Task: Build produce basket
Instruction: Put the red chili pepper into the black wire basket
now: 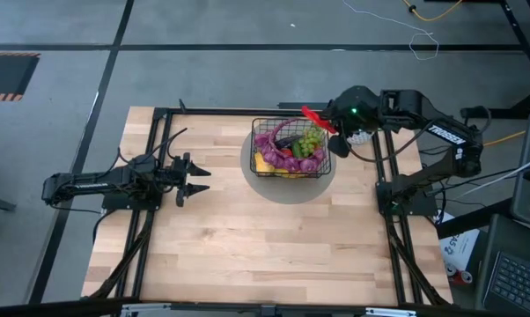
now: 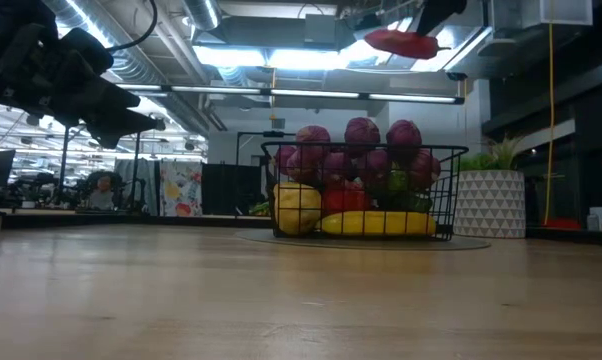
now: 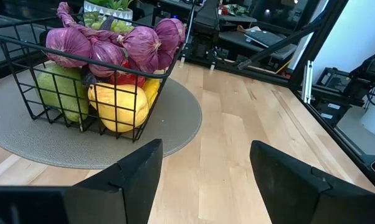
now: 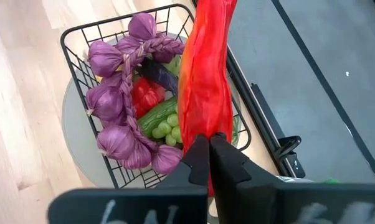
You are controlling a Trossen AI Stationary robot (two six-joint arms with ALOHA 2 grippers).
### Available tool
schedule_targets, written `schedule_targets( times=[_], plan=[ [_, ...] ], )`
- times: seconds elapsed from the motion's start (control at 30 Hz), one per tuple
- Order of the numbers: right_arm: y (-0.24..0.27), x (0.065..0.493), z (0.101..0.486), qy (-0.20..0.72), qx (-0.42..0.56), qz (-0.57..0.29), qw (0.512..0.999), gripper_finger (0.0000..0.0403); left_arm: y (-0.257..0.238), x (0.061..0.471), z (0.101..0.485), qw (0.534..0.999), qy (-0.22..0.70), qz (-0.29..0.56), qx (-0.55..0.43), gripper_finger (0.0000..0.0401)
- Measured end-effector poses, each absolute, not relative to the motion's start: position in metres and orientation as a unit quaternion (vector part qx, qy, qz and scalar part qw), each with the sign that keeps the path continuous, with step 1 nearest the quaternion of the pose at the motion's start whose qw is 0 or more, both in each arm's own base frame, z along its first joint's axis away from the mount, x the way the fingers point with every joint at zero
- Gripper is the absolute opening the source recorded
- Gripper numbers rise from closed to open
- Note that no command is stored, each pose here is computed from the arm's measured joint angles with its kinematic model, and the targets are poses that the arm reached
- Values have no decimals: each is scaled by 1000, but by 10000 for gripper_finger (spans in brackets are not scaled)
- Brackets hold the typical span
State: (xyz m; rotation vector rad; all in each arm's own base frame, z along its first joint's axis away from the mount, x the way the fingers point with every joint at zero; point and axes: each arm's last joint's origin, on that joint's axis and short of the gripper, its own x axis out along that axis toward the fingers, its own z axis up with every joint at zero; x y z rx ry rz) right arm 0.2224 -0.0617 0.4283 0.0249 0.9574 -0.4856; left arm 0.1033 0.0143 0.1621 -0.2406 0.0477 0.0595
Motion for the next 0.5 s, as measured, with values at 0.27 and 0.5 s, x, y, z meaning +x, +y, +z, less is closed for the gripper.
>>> schedule_targets(
  times=[0.27, 0.5],
  plan=[
    [-63, 227, 425, 462, 12, -231, 856, 0, 14, 103, 162, 992, 24, 30, -120, 238],
    [-65, 236, 419, 475, 11, -230, 849, 0, 14, 103, 162, 992, 24, 30, -120, 238]
  ],
)
